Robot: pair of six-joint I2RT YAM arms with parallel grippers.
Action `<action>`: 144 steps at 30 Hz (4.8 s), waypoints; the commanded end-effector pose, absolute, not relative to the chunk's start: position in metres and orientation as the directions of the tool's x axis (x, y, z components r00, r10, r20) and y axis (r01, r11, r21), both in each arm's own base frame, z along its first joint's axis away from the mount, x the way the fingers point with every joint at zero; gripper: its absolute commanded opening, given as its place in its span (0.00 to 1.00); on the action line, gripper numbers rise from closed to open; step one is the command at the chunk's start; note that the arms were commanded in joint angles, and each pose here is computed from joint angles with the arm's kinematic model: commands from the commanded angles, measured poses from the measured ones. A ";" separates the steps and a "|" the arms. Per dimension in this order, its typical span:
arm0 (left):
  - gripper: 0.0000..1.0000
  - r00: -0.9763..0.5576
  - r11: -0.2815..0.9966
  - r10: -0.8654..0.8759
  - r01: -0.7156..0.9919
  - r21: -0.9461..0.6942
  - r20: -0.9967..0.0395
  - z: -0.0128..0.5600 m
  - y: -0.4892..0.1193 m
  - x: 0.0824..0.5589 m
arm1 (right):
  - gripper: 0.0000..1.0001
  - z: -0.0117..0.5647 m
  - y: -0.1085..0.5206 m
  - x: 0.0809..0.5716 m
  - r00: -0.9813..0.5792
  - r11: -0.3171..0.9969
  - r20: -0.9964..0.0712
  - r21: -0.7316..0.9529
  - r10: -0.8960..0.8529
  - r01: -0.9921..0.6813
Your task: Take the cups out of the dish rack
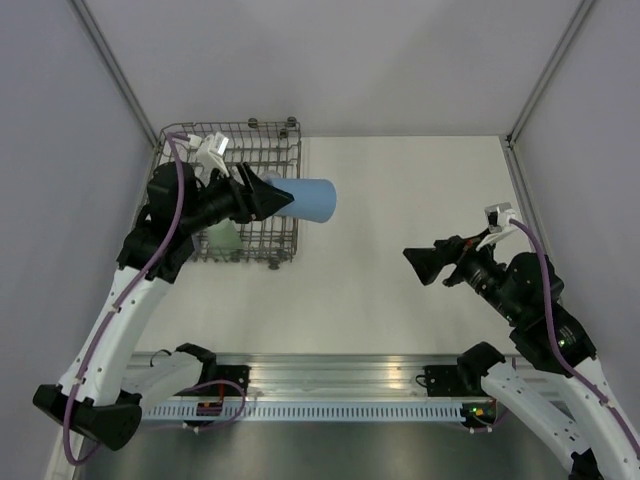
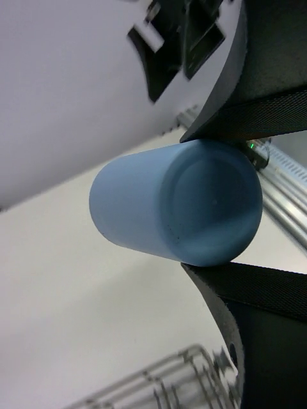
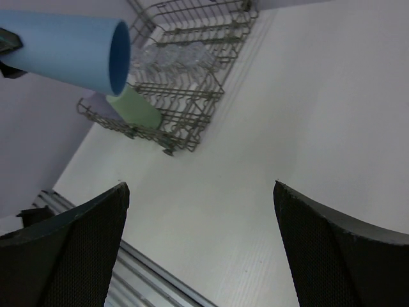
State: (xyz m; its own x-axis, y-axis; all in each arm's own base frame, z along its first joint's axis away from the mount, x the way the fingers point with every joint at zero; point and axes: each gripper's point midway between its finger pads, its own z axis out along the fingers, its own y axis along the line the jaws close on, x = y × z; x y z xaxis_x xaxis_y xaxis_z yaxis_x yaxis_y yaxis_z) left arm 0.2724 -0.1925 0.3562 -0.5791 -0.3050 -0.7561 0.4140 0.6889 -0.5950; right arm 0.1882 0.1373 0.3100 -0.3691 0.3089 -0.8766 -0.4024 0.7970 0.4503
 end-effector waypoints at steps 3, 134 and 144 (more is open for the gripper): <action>0.02 -0.634 0.257 -0.371 0.632 -0.731 -0.679 0.418 -0.238 0.228 | 0.98 0.375 0.180 0.158 -0.324 0.507 -0.831 0.538 0.452 -0.673; 1.00 -0.647 0.998 -0.059 -0.010 -0.069 -0.760 0.245 -0.079 0.231 | 0.98 0.289 0.195 0.428 -0.653 0.927 -0.712 0.008 -0.258 -0.375; 1.00 -0.643 0.958 -0.218 -0.283 -0.036 -0.734 0.229 -0.061 0.270 | 0.98 0.354 0.191 0.337 -0.409 0.865 -0.911 0.250 0.058 -0.436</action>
State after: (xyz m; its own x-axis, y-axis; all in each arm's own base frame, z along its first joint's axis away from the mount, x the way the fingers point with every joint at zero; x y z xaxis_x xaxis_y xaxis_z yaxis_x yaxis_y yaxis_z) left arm 0.2530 -0.0743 0.2090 -0.7190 -0.0999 -0.6878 -0.1403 0.9901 0.0029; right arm 0.3415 0.1694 0.3244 -0.5266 -0.1134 -0.8425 -0.3736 0.9211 0.1095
